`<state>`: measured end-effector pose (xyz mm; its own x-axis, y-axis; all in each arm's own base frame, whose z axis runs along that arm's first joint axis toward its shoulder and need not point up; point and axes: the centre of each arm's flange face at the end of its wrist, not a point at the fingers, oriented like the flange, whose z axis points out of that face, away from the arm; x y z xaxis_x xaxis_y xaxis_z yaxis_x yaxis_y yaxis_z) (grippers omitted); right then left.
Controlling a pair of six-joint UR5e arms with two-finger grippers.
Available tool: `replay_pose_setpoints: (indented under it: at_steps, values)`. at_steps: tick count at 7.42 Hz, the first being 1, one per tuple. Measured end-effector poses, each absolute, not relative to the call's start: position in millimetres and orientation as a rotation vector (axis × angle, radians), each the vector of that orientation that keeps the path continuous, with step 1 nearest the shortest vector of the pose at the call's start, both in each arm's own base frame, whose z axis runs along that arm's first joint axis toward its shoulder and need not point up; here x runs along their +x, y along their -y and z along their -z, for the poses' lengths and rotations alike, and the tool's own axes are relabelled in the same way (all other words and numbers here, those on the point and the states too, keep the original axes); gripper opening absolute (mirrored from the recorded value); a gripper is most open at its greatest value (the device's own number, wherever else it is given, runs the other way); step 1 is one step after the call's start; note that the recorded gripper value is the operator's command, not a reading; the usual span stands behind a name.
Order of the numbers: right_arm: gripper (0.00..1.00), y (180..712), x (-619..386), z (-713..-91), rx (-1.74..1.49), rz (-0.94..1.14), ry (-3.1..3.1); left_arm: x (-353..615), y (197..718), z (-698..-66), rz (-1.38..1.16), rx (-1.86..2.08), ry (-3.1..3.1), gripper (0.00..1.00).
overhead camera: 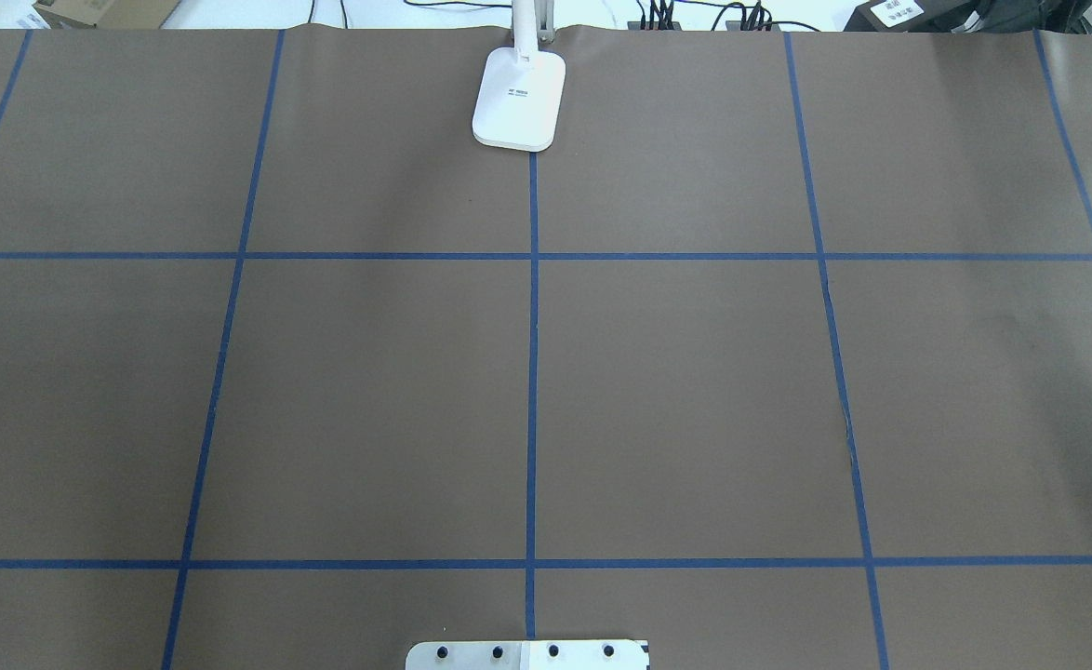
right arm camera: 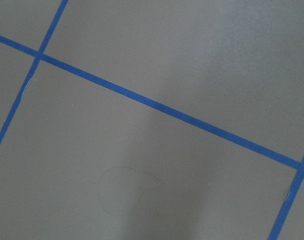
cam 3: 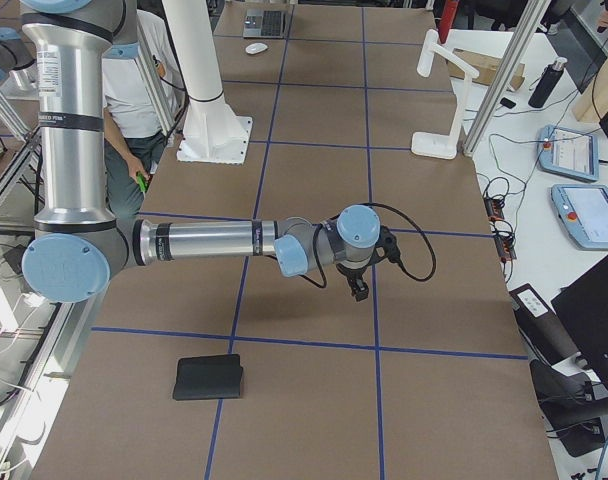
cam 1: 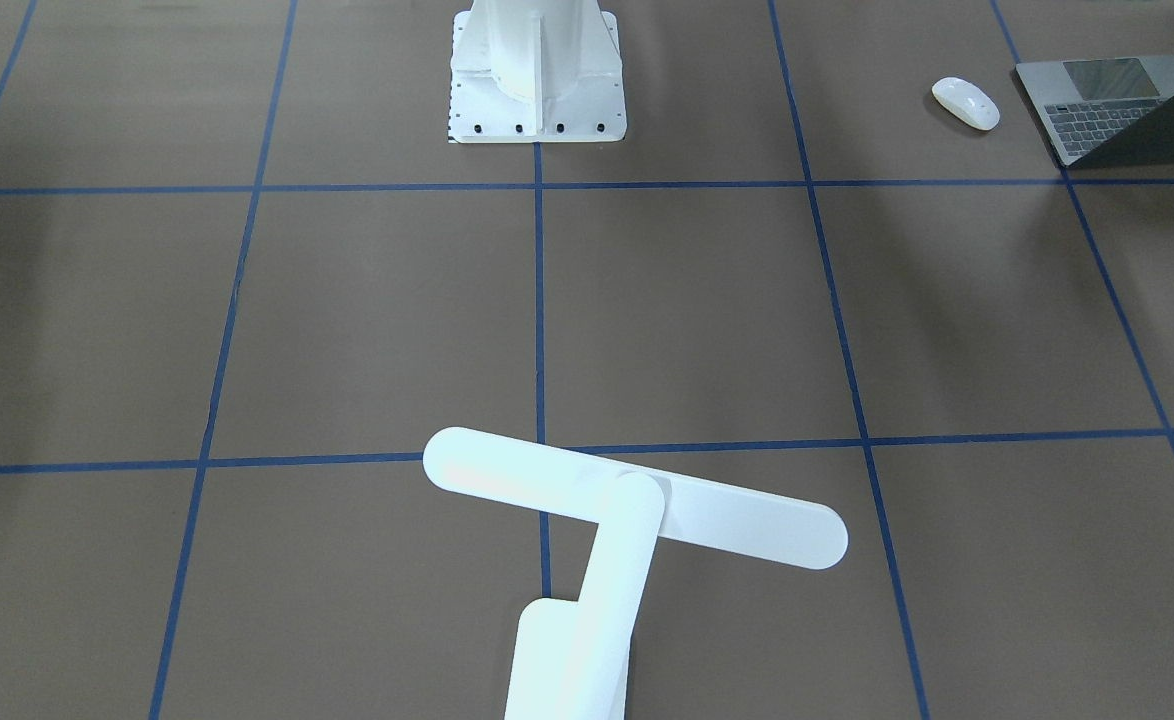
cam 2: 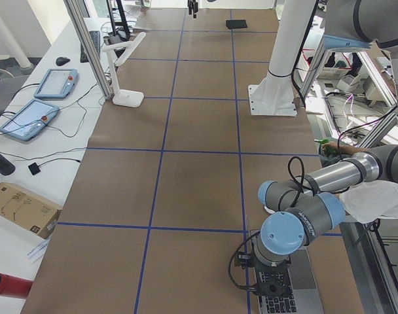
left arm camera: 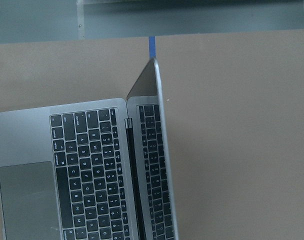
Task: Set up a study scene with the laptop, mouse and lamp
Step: 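Grasp the open grey laptop off the table with the left gripper, then carry the laptop with the left gripper toward the white lamp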
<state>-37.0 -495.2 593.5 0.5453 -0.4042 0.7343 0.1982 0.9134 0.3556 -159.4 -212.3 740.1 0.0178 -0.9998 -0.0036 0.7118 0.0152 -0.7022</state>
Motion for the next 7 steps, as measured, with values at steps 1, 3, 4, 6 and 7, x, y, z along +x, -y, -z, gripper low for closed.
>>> replay_pose_setpoints:
  at_steps: [1,3,4,6,7]
  values:
    - [0.99,494.7,-38.4,-593.7,0.240,0.364,0.930,-158.2,211.5,-741.8,1.466,-0.616,-0.607,0.95]
    - [0.99,494.1,-42.4,-594.1,0.236,0.371,0.930,-152.9,214.9,-741.9,1.447,-0.624,-0.627,0.99]
    - [0.99,493.7,-43.9,-594.6,0.233,0.373,0.930,-147.5,220.1,-739.9,1.425,-0.625,-0.646,0.99]
    - [0.99,492.8,-47.2,-595.7,0.229,0.379,0.931,-140.0,224.9,-740.7,1.418,-0.640,-0.652,0.98]
    - [0.99,492.6,-49.3,-595.7,0.227,0.383,0.931,-138.1,222.5,-746.3,1.421,-0.650,-0.647,0.95]
